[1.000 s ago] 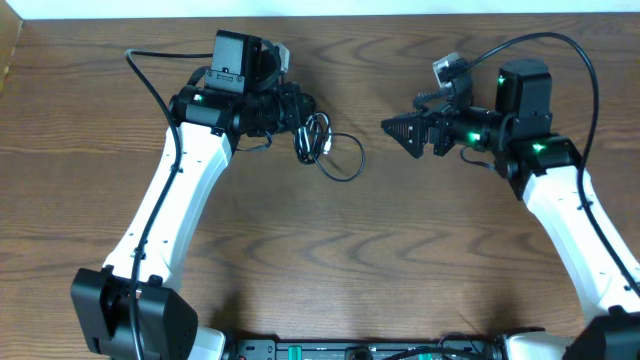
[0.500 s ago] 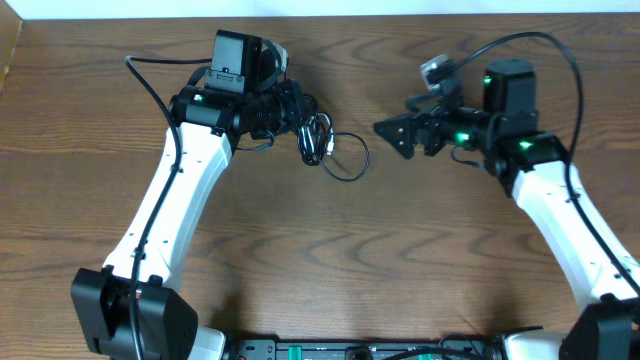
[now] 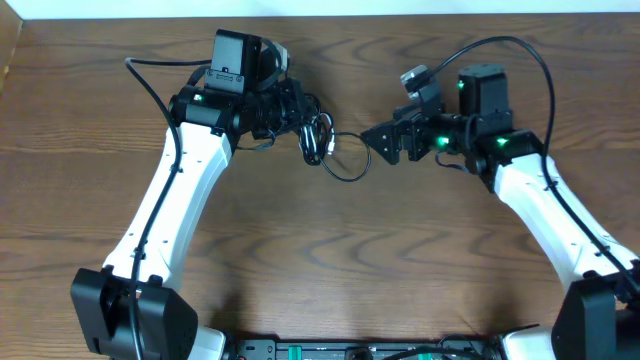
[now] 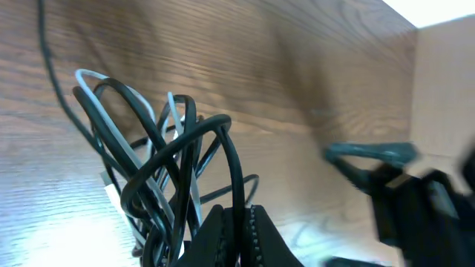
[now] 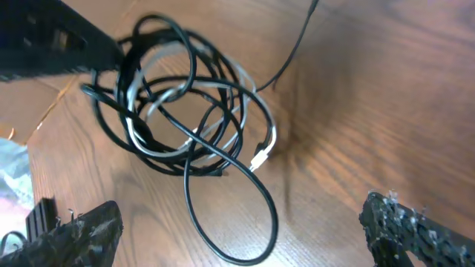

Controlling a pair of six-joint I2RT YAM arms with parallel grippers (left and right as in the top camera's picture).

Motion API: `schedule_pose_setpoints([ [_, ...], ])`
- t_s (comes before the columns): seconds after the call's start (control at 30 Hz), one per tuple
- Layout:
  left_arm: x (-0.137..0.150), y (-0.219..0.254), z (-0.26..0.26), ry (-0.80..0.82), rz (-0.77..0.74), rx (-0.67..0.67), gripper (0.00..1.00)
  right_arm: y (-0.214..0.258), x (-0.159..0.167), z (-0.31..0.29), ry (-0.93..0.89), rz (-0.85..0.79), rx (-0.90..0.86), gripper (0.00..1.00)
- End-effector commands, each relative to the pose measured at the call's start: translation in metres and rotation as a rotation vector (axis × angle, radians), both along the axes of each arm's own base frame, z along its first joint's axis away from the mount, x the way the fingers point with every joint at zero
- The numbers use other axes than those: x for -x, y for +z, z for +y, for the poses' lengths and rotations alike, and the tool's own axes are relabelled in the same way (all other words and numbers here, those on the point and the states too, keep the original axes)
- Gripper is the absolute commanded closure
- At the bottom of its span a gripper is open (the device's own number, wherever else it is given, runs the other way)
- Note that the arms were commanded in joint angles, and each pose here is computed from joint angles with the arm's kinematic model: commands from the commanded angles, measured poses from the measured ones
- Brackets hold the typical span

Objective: Untangle cables
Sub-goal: 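Move the right gripper toward the bundle held by the left gripper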

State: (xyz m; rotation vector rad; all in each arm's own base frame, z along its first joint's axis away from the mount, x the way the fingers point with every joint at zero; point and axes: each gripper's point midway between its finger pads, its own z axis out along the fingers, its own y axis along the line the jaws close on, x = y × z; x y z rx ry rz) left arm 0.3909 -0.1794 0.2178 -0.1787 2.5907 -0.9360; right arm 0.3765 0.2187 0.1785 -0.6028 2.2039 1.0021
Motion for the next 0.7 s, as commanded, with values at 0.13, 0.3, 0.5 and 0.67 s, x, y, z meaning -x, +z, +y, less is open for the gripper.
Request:
schedule_pose_setpoints([
  [0.13,0.01,0.022,-0.025,-0.147,-0.036,0.143,0.93,-0.028,-0.001,0.019,0.03,0.029,0.061,0.13],
  [0.3,0.009,0.028,-0.03,-0.136,-0.02,0.188,0.93,-0.051,-0.009,0.011,-0.037,0.048,0.153,0.53],
  [0.5,0.008,0.028,-0.028,-0.133,-0.025,0.188,0.93,-0.079,-0.034,-0.047,-0.446,0.149,0.35,0.99],
  [0.67,0.002,0.028,-0.016,-0.108,-0.033,0.184,0.93,-0.098,-0.028,-0.118,-0.808,0.251,0.535,0.99],
])
